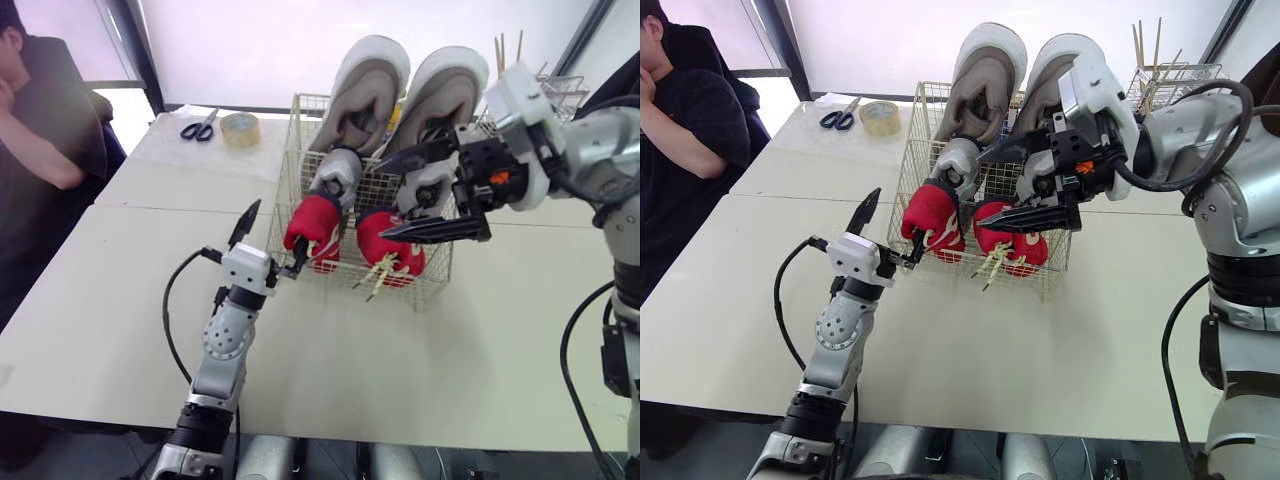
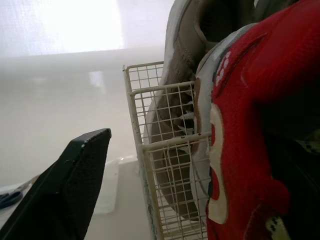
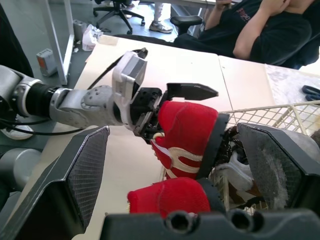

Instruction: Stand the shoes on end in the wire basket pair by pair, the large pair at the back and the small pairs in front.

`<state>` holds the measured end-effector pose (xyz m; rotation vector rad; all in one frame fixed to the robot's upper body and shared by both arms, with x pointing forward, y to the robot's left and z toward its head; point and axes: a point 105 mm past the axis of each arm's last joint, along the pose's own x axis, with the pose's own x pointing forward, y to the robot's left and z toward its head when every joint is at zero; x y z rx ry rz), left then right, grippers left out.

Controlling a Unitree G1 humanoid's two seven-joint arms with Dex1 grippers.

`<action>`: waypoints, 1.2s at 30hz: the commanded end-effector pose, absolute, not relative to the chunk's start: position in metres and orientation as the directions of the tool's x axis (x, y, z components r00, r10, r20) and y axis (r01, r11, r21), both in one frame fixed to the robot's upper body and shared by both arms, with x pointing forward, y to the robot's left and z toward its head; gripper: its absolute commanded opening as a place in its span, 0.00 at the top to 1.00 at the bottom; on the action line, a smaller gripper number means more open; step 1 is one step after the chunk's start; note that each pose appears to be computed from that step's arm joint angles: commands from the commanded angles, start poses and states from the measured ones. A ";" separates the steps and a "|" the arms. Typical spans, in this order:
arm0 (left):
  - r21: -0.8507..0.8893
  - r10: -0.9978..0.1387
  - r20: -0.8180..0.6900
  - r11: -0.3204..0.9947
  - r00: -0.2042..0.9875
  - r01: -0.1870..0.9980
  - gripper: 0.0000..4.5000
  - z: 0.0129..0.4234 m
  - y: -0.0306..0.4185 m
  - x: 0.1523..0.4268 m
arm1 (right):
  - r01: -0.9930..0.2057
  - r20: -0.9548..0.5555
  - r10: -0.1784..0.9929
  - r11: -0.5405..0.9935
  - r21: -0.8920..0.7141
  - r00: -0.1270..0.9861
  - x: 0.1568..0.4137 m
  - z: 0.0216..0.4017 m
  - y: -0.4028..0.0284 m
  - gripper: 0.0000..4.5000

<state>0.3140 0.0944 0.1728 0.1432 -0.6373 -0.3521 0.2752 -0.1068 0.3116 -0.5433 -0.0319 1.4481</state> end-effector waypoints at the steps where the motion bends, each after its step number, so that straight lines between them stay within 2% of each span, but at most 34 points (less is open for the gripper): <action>1: 0.310 -0.357 0.559 0.927 0.748 0.211 0.01 0.184 0.112 0.311 | -0.901 -0.272 0.950 0.024 -0.433 0.156 0.271 0.324 -0.106 0.00; 6: 0.456 -0.425 0.548 0.874 0.721 0.170 0.01 0.200 0.134 0.302 | -0.897 -0.264 0.951 0.029 -0.441 0.160 0.273 0.324 -0.107 0.00; 10: 0.501 -0.580 0.374 0.783 0.724 0.369 0.01 0.192 0.138 0.290 | -0.896 -0.258 0.953 0.027 -0.444 0.156 0.276 0.323 -0.107 0.00; 12: 0.460 -0.608 0.311 0.769 0.731 0.444 0.01 0.191 0.143 0.285 | -0.895 -0.257 0.954 0.025 -0.446 0.155 0.277 0.323 -0.107 0.00; 19: 0.296 -0.642 0.126 0.752 0.756 0.589 0.01 0.207 0.171 0.269 | -0.894 -0.268 0.947 0.041 -0.445 0.177 0.280 0.321 -0.117 0.00; 21: 0.239 -0.634 0.061 0.759 0.771 0.605 0.01 0.219 0.190 0.262 | -0.899 -0.283 0.933 0.082 -0.430 0.221 0.280 0.317 -0.131 0.00; 28: 0.282 -0.600 -0.101 0.748 0.794 0.601 0.01 0.248 0.227 0.242 | -0.917 -0.354 0.877 0.201 -0.346 0.326 0.272 0.298 -0.173 0.00; 36: 0.191 -0.651 -0.162 0.716 0.742 0.671 0.01 0.263 0.239 0.221 | -0.898 -0.483 0.767 0.278 -0.342 0.422 0.276 0.277 -0.219 0.00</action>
